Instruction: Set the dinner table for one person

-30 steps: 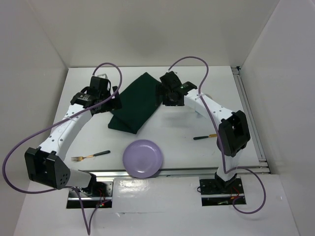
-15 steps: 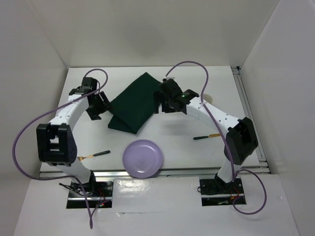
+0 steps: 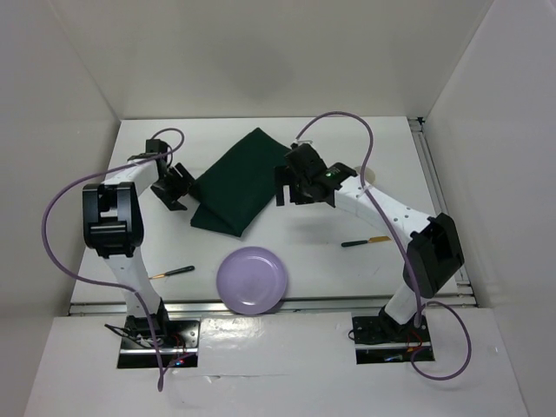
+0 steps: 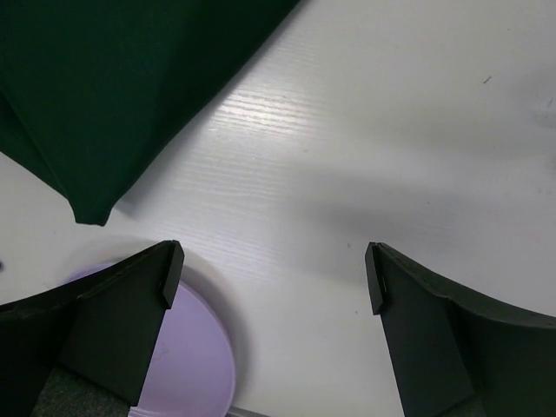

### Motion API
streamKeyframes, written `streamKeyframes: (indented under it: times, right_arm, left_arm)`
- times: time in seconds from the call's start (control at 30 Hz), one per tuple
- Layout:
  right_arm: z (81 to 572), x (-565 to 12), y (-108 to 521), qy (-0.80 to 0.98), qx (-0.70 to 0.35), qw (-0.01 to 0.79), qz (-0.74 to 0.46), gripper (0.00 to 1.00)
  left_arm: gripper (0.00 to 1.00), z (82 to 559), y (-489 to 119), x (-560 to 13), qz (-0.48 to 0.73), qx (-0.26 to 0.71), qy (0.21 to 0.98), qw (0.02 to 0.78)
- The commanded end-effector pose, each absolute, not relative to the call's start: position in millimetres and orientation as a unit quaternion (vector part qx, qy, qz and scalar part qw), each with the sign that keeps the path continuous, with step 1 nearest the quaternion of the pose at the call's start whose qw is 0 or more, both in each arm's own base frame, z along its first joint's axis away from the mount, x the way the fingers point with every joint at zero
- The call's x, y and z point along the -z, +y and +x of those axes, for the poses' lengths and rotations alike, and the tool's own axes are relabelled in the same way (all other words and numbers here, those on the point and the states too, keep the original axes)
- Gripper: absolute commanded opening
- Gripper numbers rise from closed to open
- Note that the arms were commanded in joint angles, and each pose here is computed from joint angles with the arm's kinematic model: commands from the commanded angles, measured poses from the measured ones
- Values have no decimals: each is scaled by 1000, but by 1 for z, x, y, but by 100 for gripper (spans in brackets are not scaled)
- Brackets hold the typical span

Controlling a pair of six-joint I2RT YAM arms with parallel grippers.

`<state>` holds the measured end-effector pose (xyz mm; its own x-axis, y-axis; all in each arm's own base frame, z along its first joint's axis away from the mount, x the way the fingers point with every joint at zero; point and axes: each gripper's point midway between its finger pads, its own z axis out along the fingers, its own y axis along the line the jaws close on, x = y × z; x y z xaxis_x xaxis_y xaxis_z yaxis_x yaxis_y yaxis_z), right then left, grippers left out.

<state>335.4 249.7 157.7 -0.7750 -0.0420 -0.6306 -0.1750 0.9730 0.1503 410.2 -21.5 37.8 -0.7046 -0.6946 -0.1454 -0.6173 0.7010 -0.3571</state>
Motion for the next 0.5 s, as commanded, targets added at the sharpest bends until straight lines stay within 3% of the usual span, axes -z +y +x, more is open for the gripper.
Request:
streamKeyframes:
  times: [0.0,0.13,0.2,0.27,0.3,0.33,0.47]
  right_arm:
    - [325,-171,244,932,-105,342,-55,100]
    - [315,-166,243,937,-101,329,-54,100]
    - [312,-165,240,939,-100,324,-50,100]
    - [311,-167,237,939,-95,326,-49,100]
    - [309,-166,235,941,-93,321,-44,100]
    - [308,-166,232,941,-90,323,-42,100]
    - [302,-165,227,942,-88,322,-28,100]
  left_arm:
    - [81,436,-30,-44,-361,187,901,149]
    - [77,458,-31,-39,-356,199,900,155]
    - [63,467,-30,-32,-359,196,901,145]
    - [40,474,-28,-33,-356,191,903,145]
    - [11,481,-26,-46,-345,192,905,157]
    - [0,487,-25,-53,-337,194,906,169]
    - [0,511,-46,-126,-249,242,903,253]
